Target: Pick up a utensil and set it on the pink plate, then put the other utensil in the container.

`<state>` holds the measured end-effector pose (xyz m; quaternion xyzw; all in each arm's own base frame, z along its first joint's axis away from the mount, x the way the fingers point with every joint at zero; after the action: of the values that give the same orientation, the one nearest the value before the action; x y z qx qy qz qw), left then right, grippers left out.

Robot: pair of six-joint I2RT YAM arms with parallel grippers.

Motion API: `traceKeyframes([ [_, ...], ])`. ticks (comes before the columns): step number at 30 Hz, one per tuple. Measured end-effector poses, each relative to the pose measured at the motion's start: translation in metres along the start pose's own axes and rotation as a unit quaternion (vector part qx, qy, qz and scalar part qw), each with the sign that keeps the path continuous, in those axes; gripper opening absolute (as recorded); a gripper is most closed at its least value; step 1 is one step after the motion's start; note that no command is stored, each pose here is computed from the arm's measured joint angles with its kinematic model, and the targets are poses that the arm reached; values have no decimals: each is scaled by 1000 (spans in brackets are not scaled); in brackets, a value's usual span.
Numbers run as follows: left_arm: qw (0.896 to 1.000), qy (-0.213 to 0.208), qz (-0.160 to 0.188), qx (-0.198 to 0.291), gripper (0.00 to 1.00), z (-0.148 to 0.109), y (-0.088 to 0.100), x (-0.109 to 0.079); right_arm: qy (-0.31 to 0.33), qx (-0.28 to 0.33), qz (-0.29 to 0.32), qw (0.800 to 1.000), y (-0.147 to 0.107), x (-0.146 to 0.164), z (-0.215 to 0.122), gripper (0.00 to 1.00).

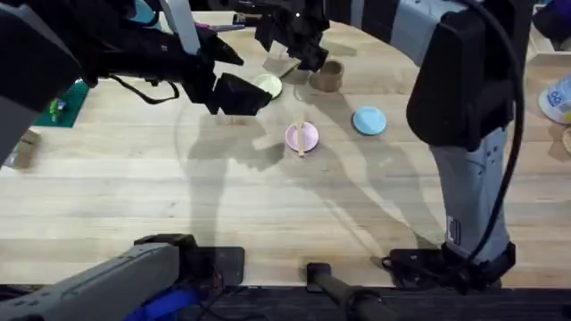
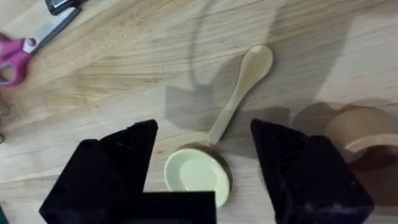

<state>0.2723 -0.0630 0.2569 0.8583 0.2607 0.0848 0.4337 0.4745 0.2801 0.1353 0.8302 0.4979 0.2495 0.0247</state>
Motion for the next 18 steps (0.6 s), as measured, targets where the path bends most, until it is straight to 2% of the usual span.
traceKeyframes([
  [9, 1000, 0, 0, 0, 995, 0, 0, 0, 10, -6, 1, 1000, 1, 3, 10, 850],
  [16, 1000, -3, -4, 3, 995, 0, -1, -1, 3, -2, 1, 1000, -1, 0, 21, 780],
  [18, 1000, -4, -5, 3, 995, 0, -1, -2, 3, -3, 1, 1000, 0, 0, 22, 728],
])
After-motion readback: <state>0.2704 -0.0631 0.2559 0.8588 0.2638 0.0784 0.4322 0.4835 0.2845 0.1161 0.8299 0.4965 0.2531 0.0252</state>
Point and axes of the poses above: each hand's point on the last joint's axis, 136 mm out from that joint toward the fingers, its own z axis out along the fingers, its own x axis along the line the jaws close on, y = z × x, the point moved 7 cm from there along -z, back along the fingers, and after that the axes turned 4 degrees about z, right-handed, at the moved point
